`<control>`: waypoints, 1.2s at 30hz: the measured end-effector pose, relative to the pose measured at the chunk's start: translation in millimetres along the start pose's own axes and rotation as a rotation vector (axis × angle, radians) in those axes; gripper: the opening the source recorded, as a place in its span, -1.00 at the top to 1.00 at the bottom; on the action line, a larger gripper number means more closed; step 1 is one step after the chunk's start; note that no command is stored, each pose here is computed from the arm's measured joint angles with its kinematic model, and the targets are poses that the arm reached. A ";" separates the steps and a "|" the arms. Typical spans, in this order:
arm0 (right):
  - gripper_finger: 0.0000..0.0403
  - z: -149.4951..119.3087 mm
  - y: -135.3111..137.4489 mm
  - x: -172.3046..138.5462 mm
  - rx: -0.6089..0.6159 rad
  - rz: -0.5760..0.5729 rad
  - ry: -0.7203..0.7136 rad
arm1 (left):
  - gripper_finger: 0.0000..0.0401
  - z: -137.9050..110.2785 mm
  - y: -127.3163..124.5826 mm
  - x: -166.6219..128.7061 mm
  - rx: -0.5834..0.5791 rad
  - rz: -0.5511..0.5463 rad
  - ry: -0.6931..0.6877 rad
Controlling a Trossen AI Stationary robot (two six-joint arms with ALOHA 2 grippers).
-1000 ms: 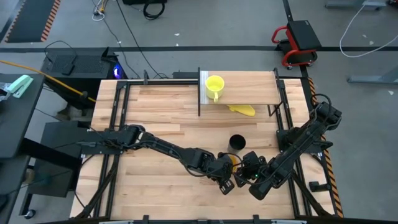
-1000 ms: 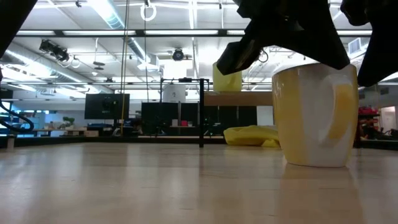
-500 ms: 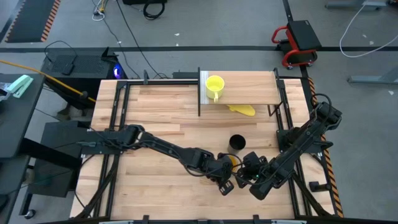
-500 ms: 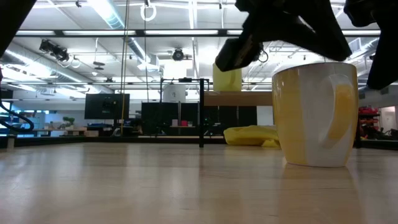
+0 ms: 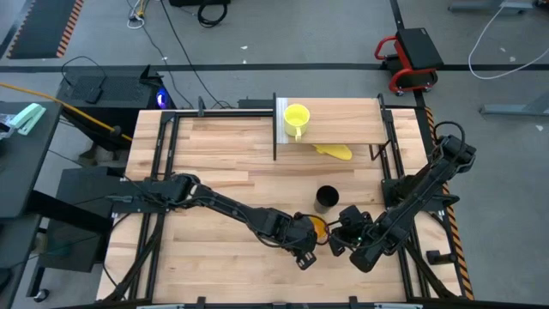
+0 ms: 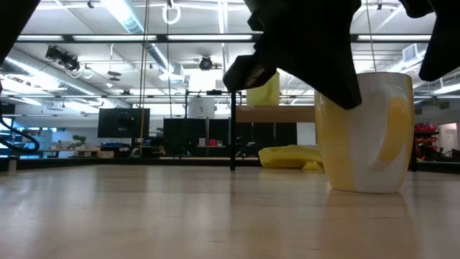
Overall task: Stack small to large cups/mugs on shelf
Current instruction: Put the orange mug on the shelf
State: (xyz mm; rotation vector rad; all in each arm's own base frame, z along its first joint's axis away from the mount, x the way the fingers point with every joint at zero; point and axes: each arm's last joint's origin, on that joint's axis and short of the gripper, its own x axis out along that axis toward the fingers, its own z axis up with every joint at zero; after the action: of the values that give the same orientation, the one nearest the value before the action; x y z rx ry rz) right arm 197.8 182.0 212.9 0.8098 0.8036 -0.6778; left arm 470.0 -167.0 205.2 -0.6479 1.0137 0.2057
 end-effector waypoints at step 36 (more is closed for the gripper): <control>0.94 39.5 -12.8 -59.6 0.001 0.224 0.081 | 0.87 -1.3 -9.7 -8.6 0.031 -0.098 0.032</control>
State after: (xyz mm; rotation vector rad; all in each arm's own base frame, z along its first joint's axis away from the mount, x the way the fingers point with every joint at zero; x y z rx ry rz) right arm 170.5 155.5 274.9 0.9168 0.7714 -0.4490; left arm 468.9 -174.4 215.8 -0.6726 1.0112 0.0934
